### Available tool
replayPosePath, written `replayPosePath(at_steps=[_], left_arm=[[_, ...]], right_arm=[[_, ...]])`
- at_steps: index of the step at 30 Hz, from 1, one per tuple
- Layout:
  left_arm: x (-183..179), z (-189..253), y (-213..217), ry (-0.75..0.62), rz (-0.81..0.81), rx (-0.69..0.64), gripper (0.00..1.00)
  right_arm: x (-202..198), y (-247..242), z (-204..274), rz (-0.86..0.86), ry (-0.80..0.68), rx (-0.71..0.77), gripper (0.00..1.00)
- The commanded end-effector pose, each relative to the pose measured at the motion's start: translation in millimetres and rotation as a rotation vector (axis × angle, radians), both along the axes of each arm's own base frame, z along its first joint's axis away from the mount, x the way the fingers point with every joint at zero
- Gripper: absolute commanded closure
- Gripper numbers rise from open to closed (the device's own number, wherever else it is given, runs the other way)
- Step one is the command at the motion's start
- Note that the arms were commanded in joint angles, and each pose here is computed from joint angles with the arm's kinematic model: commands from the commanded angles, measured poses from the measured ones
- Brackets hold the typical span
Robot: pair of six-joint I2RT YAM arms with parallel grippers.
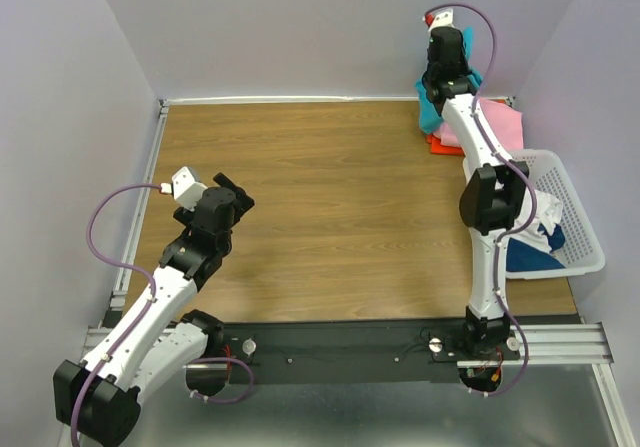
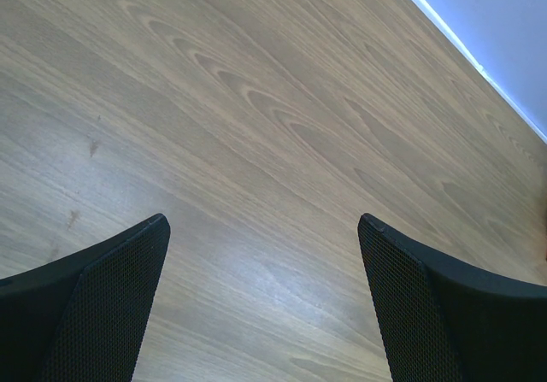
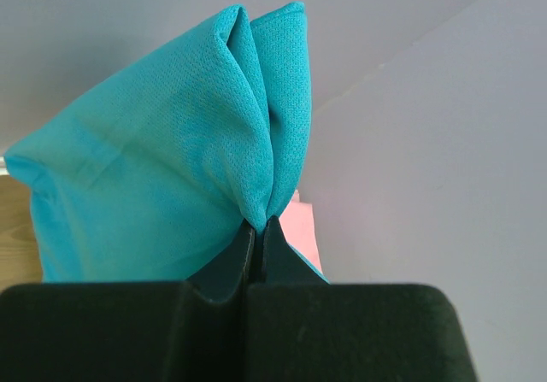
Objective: Fold and stack the t-shirts
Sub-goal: Neatly place the folded tshirt to the corner
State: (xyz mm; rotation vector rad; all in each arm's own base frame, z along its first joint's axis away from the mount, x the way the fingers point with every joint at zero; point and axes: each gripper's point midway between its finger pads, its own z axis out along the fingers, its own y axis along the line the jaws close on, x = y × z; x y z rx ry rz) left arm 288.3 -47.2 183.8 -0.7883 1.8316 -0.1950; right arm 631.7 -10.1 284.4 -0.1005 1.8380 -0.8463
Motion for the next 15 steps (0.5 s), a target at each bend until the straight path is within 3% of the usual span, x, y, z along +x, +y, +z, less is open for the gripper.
replayPosePath(at_steps=[1, 15], left_arm=[[0.8, 7.3, 9.2, -0.012, 0.054, 0.001, 0.02], [3.9, 4.3, 8.4, -0.007, 0.054, 0.006, 0.02]], right_arm=[[-12.5, -2.1, 47.8, 0.010, -0.098, 0.037, 0.99], [-13.5, -29.6, 2.9, -0.049, -0.016, 0.042, 0.99]])
